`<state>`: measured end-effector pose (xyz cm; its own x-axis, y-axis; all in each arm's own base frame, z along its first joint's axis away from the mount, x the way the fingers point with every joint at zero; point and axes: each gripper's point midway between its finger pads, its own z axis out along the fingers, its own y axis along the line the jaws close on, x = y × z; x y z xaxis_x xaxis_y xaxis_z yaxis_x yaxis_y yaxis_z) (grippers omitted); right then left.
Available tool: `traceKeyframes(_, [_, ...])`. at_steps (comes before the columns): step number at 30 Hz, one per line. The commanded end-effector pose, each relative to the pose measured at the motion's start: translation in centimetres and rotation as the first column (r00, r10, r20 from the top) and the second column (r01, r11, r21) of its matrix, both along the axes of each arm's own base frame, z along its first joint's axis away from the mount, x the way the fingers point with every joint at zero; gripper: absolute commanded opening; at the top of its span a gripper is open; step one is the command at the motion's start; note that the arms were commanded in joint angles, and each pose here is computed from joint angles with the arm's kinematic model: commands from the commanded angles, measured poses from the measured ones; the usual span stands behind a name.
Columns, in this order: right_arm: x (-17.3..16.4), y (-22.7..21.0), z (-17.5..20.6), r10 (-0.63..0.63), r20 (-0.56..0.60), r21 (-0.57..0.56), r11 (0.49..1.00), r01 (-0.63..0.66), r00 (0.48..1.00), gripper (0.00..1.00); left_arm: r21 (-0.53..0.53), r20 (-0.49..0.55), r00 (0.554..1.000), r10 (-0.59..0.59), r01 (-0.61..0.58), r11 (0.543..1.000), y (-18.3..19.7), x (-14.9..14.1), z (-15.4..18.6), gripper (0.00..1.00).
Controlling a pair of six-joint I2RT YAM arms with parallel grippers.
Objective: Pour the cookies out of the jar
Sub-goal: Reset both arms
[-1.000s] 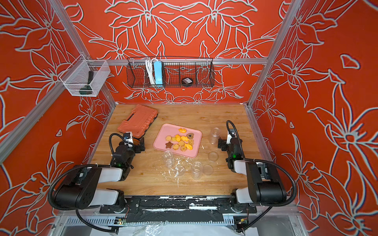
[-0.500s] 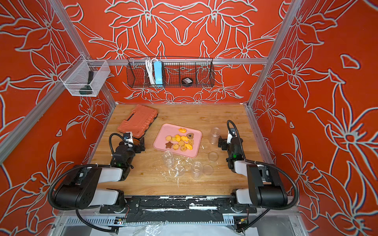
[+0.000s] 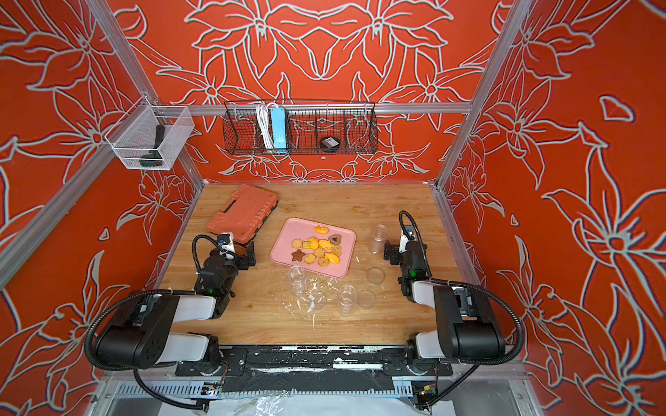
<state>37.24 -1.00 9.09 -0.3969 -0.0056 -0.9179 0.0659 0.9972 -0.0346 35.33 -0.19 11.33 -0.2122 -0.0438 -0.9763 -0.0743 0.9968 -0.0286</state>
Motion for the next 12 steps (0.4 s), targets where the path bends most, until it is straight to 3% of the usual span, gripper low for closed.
traceKeyframes(1, [0.09,0.41,0.21,0.023,0.018,-0.007,1.000,-0.023,1.000,0.99,0.002,0.027,1.000,0.005,-0.005,1.000,0.20,0.00,0.51,0.98])
traceKeyframes(12, [0.28,0.62,0.05,0.030,0.005,-0.012,0.999,-0.030,1.000,0.99,0.003,0.028,1.000,0.006,-0.006,1.000,0.24,-0.01,0.52,0.98])
